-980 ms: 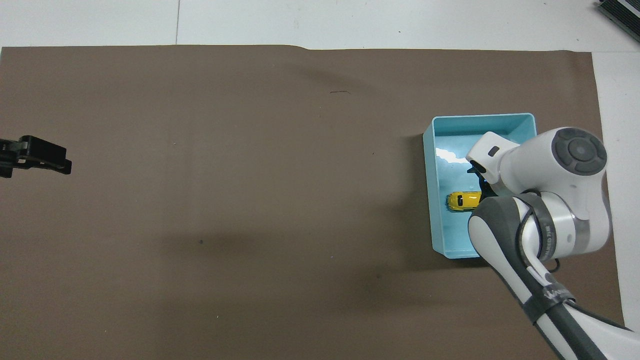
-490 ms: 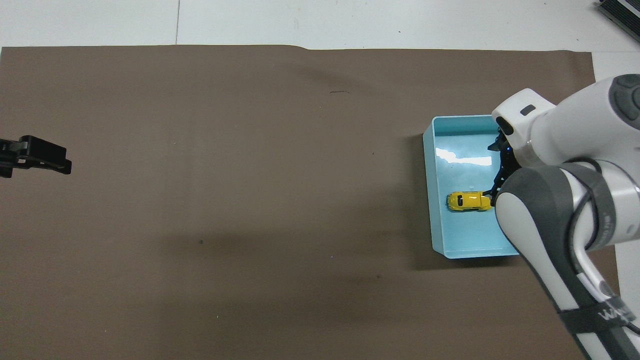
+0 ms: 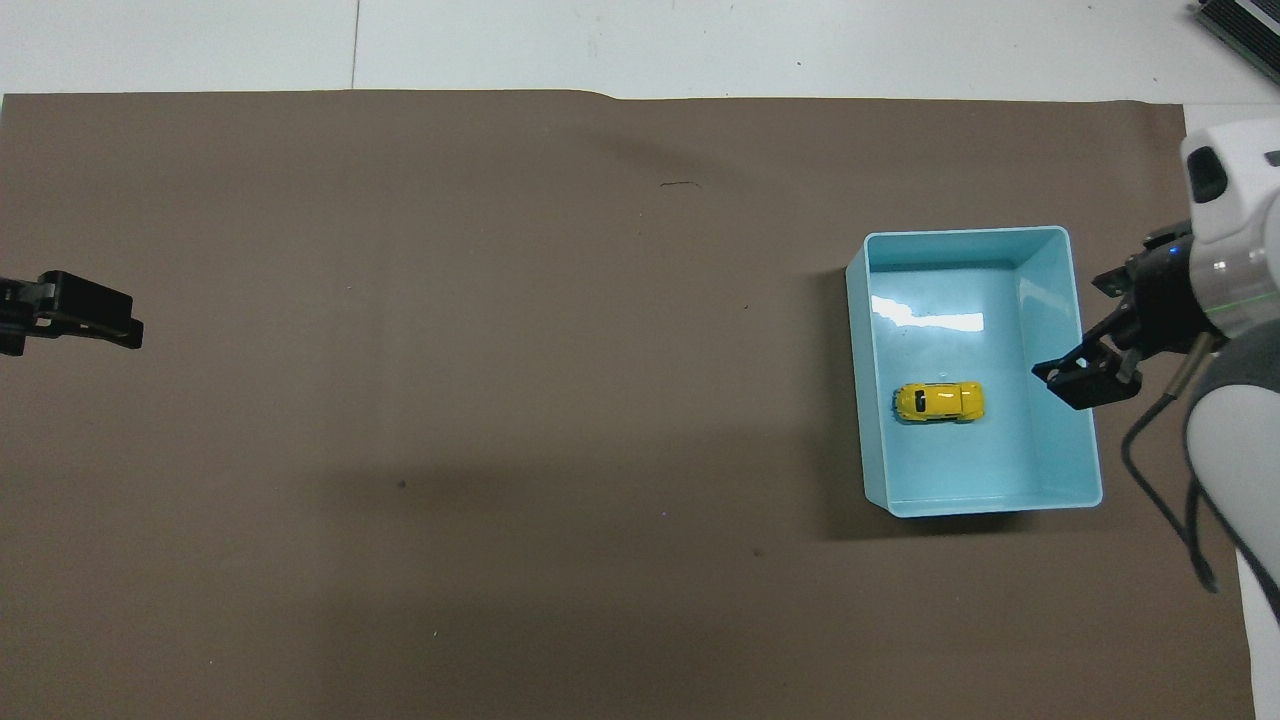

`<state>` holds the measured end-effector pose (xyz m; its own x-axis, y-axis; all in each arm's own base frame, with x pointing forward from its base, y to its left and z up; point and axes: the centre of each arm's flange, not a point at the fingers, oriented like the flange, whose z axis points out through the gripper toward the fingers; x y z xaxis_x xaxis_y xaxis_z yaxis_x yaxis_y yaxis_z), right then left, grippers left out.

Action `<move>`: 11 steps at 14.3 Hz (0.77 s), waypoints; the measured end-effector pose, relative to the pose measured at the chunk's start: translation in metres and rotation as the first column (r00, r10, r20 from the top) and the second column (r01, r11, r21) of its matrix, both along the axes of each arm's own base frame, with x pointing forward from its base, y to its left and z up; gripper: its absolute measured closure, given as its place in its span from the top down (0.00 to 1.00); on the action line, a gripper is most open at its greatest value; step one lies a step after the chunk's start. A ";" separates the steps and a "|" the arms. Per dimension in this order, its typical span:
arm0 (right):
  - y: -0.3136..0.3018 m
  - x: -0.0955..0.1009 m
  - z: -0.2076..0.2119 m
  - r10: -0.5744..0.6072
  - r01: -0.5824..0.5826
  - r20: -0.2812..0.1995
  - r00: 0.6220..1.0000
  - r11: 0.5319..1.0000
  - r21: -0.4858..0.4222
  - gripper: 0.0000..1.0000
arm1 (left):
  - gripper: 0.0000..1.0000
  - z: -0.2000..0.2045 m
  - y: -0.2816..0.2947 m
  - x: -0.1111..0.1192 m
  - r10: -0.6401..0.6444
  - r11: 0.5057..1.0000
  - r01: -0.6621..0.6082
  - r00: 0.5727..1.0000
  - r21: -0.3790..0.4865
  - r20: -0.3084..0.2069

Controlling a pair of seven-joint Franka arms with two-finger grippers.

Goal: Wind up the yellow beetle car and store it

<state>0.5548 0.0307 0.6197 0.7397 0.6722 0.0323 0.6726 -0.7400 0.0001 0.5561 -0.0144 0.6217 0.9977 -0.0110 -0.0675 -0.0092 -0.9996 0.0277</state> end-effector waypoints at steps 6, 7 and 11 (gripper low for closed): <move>-0.014 0.002 0.040 -0.616 0.613 -0.007 0.787 0.781 0.117 1.00 | 1.00 0.000 0.000 0.000 0.000 1.000 0.000 1.000 0.000 0.000; -0.014 0.002 0.044 -0.654 0.650 -0.008 0.756 0.750 0.124 1.00 | 1.00 0.000 0.000 0.000 0.000 1.000 0.000 1.000 0.000 0.000; -0.015 0.004 0.048 -0.695 0.690 -0.005 0.719 0.712 0.134 1.00 | 1.00 0.000 0.000 0.000 0.000 1.000 0.000 1.000 0.000 0.000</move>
